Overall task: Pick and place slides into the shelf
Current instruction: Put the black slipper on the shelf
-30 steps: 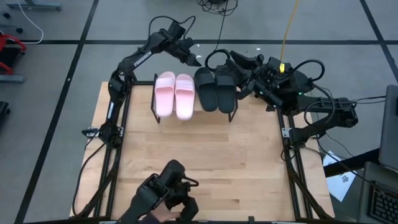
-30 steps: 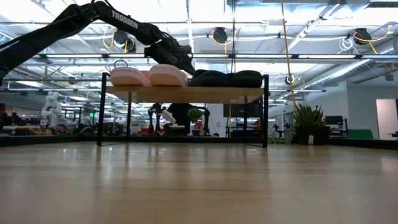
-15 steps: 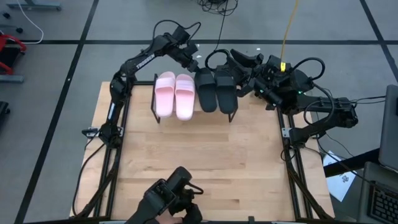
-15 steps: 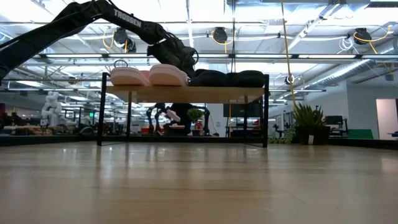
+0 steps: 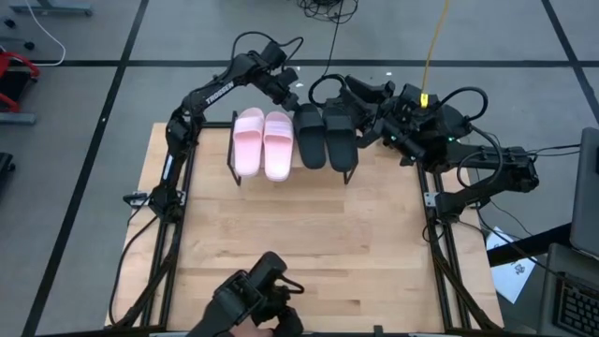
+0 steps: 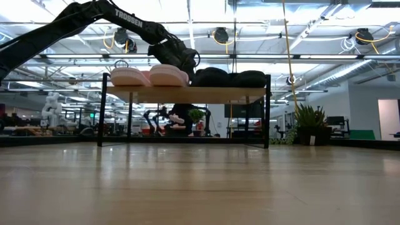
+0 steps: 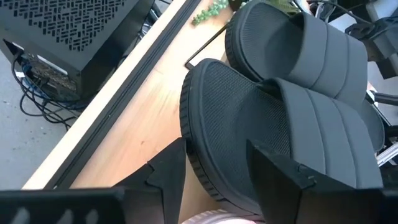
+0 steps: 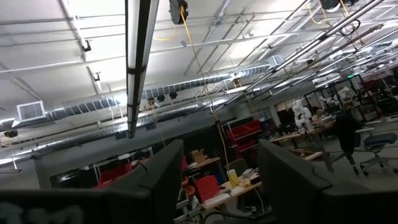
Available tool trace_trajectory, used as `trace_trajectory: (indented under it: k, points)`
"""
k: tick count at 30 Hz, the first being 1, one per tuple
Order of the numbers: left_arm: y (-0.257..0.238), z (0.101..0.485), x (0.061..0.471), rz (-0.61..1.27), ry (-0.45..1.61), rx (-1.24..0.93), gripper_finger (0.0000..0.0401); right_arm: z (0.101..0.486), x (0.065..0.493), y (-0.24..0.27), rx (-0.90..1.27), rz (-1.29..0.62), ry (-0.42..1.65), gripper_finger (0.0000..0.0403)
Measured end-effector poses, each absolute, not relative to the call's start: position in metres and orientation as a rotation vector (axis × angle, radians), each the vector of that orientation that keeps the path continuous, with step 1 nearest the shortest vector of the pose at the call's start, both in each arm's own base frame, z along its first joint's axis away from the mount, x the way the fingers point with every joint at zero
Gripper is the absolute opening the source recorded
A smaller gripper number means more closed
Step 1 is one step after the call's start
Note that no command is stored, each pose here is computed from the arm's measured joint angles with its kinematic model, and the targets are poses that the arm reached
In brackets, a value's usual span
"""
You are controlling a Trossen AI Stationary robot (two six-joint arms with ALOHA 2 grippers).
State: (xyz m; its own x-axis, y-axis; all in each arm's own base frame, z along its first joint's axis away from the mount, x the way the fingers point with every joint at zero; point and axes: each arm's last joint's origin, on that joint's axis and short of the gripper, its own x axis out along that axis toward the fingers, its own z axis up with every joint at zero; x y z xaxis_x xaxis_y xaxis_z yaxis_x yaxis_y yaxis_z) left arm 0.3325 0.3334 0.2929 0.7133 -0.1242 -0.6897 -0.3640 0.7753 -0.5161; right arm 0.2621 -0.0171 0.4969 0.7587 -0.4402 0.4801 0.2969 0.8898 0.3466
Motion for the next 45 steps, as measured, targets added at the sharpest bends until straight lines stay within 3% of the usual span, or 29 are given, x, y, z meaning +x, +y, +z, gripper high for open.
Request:
trace_trajectory:
  k: [12,18,31,45]
  points:
    - [0.329,0.327,0.328,0.138,0.738,-0.671,0.0167,0.495,0.263,-0.018,0.253,-0.411,-0.565,0.0194]
    - [0.312,0.321,0.327,0.093,0.869,-0.701,0.0165,0.495,0.263,-0.018,0.253,-0.412,-0.565,0.0194]
    - [0.294,0.319,0.345,0.119,0.924,-0.604,0.0156,0.495,0.263,-0.018,0.254,-0.413,-0.565,0.0194]
    - [0.287,0.317,0.345,0.142,0.979,-0.638,0.0145,0.495,0.263,-0.018,0.281,-0.403,-0.569,0.0194]
